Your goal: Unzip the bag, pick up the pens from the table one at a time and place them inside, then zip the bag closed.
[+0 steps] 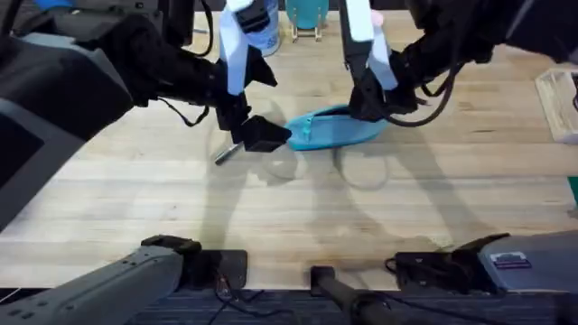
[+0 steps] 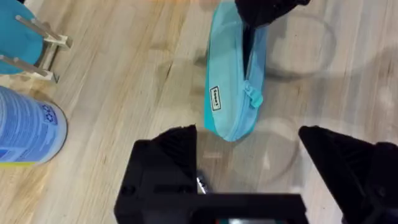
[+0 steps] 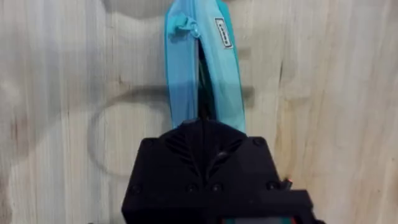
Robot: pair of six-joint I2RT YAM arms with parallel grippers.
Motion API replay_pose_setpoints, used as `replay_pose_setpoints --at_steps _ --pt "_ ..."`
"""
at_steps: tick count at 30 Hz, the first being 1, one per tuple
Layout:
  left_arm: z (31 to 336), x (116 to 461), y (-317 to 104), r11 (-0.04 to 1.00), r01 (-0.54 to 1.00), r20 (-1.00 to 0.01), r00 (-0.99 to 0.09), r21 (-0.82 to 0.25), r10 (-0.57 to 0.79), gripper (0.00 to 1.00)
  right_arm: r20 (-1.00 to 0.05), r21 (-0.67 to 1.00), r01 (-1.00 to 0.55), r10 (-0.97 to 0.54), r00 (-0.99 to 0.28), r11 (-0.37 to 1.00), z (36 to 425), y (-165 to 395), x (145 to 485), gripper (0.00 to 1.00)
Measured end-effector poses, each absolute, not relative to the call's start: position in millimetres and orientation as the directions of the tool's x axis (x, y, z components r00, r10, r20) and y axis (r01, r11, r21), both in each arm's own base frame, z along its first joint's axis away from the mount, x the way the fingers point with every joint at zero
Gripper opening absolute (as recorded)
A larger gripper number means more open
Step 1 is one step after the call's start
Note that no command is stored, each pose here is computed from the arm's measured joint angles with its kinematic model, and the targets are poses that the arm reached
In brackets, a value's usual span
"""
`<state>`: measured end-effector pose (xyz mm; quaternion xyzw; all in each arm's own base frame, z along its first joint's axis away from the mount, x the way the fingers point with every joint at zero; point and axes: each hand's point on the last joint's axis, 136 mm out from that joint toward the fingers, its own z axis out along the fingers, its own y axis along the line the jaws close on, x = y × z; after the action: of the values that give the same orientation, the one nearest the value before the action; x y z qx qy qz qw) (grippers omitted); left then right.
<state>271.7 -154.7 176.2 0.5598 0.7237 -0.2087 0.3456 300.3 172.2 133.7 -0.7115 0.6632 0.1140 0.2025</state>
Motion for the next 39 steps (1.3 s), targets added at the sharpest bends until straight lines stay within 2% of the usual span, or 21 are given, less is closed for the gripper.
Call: replay_pose_setpoints --at_steps 16,19,20,25,27,39 --pt "176.0 271.5 -154.7 0.286 0.954 -0.734 -0.135 0.084 0.666 0.994 -0.399 -0.047 -0.997 -0.914 0.074 -0.06 96.5 178.6 302.8 0.05" --pt "176.0 271.5 -154.7 0.286 0.955 -0.733 -0.136 0.084 0.666 0.994 -0.389 -0.059 -0.996 -0.917 0.087 -0.069 96.1 180.6 303.3 0.185" --pt "176.0 271.5 -154.7 0.286 0.955 -0.733 -0.136 0.084 0.666 0.994 -0.386 -0.061 -0.996 -0.918 0.09 -0.072 95.9 180.8 303.3 0.29" --pt "176.0 271.5 -154.7 0.286 0.955 -0.733 -0.136 0.084 0.666 0.993 -0.373 -0.073 -0.994 -0.921 0.107 -0.086 95.0 181.1 304.2 0.959" --pt "176.0 271.5 -154.7 0.286 0.955 -0.733 -0.135 0.084 0.666 0.993 -0.371 -0.071 -0.994 -0.922 0.106 -0.086 94.7 180.7 304.0 0.994" --pt "176.0 271.5 -154.7 0.286 0.955 -0.733 -0.136 0.084 0.666 0.993 -0.37 -0.072 -0.994 -0.923 0.106 -0.086 94.6 180.5 304.1 0.998"
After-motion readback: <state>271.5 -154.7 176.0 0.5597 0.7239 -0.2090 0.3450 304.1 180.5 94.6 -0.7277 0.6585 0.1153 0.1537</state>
